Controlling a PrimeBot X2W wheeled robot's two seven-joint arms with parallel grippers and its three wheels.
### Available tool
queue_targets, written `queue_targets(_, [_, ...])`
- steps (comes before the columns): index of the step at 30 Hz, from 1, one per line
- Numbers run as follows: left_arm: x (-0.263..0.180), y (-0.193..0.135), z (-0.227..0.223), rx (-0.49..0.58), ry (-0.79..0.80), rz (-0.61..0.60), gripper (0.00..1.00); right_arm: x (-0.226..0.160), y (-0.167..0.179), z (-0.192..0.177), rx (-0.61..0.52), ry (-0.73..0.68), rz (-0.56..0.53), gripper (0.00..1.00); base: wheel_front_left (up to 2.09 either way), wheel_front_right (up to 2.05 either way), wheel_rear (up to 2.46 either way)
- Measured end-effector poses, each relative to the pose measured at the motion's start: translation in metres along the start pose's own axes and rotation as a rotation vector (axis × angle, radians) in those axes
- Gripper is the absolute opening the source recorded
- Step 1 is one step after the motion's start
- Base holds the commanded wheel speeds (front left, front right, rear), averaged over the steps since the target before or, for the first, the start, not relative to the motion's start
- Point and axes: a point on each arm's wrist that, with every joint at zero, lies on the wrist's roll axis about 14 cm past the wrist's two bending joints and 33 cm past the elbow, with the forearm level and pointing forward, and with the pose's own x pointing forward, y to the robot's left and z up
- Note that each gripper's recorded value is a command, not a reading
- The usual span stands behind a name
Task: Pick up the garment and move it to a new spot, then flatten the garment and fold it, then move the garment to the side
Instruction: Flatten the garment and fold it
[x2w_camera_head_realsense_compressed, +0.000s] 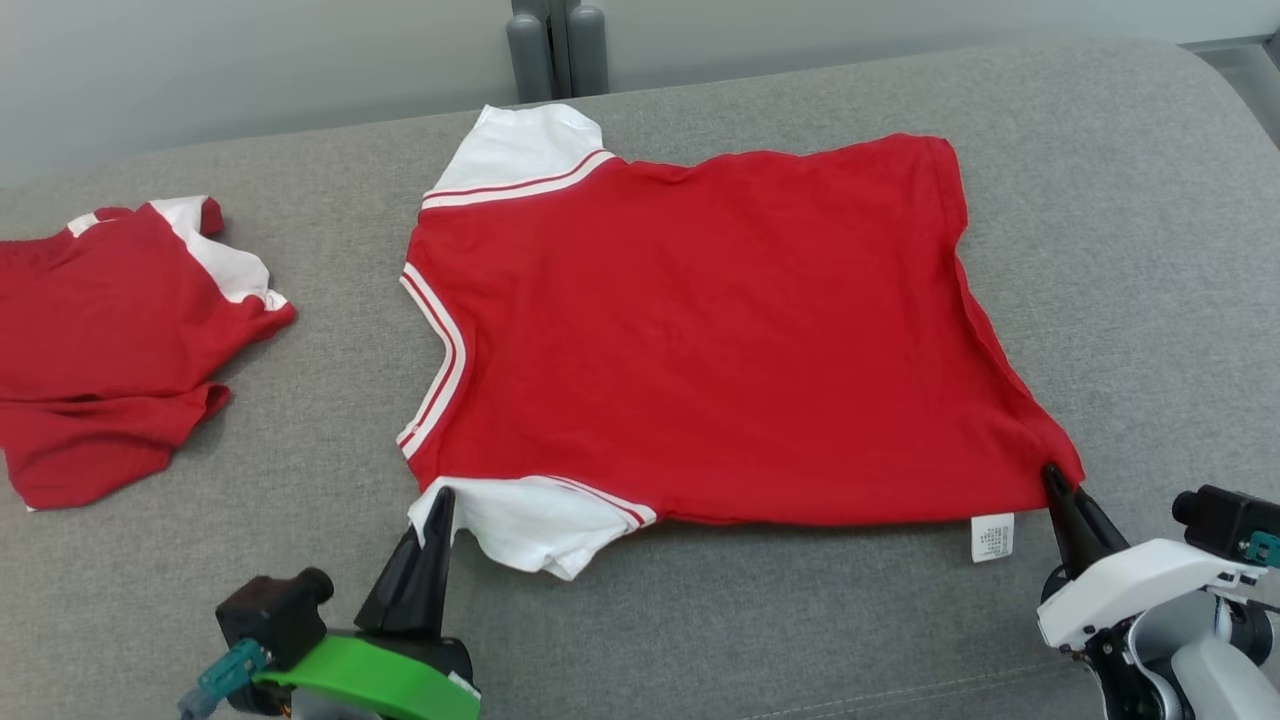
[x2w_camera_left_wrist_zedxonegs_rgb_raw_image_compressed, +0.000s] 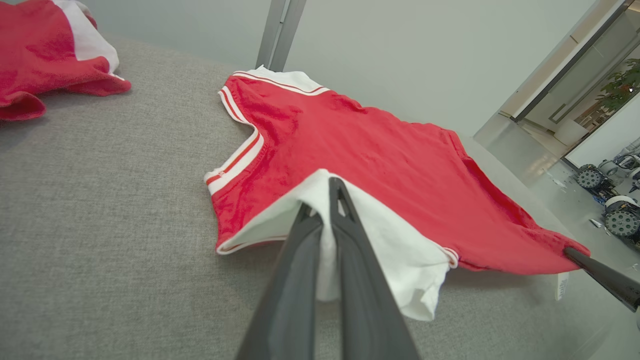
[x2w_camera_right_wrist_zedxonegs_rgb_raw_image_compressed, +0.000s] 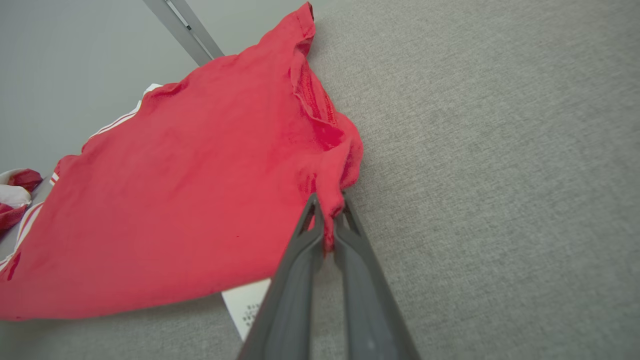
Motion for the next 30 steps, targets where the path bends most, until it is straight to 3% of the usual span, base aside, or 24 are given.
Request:
queue_targets(12, [0.059, -0.004, 0.017, 0.129, 0.035, -0.117, 0.00, 0.028, 0.014, 0.023, 0.024, 0.012, 0.017, 0.00, 0.00, 0.00, 0.00])
queue_targets(25, [0.119, 0.017, 0.016, 0.195, 0.093, -0.106, 0.00, 0.074, 0.021, 0.042, 0.018, 0.019, 0.011, 0.00, 0.00, 0.00, 0.00])
queue_targets(26, [0.121, 0.018, 0.014, 0.200, 0.098, -0.106, 0.00, 0.077, 0.022, 0.043, 0.016, 0.017, 0.009, 0.35, 0.00, 0.00, 0.00])
queue_targets(27, [0.123, 0.019, 0.013, 0.206, 0.101, -0.104, 0.00, 0.078, 0.022, 0.044, 0.012, 0.013, 0.008, 0.59, 0.00, 0.00, 0.00])
queue_targets(28, [0.125, 0.021, 0.013, 0.213, 0.100, -0.102, 0.40, 0.080, 0.022, 0.045, 0.013, 0.002, 0.006, 1.00, 0.00, 0.00, 0.00])
queue_targets(29, [0.126, 0.021, 0.013, 0.218, 0.099, -0.099, 0.86, 0.081, 0.022, 0.046, 0.012, -0.005, 0.006, 1.00, 0.00, 0.00, 0.00])
queue_targets(30, [0.127, 0.022, 0.013, 0.221, 0.098, -0.096, 1.00, 0.082, 0.023, 0.047, 0.010, -0.014, 0.007, 1.00, 0.00, 0.00, 0.00])
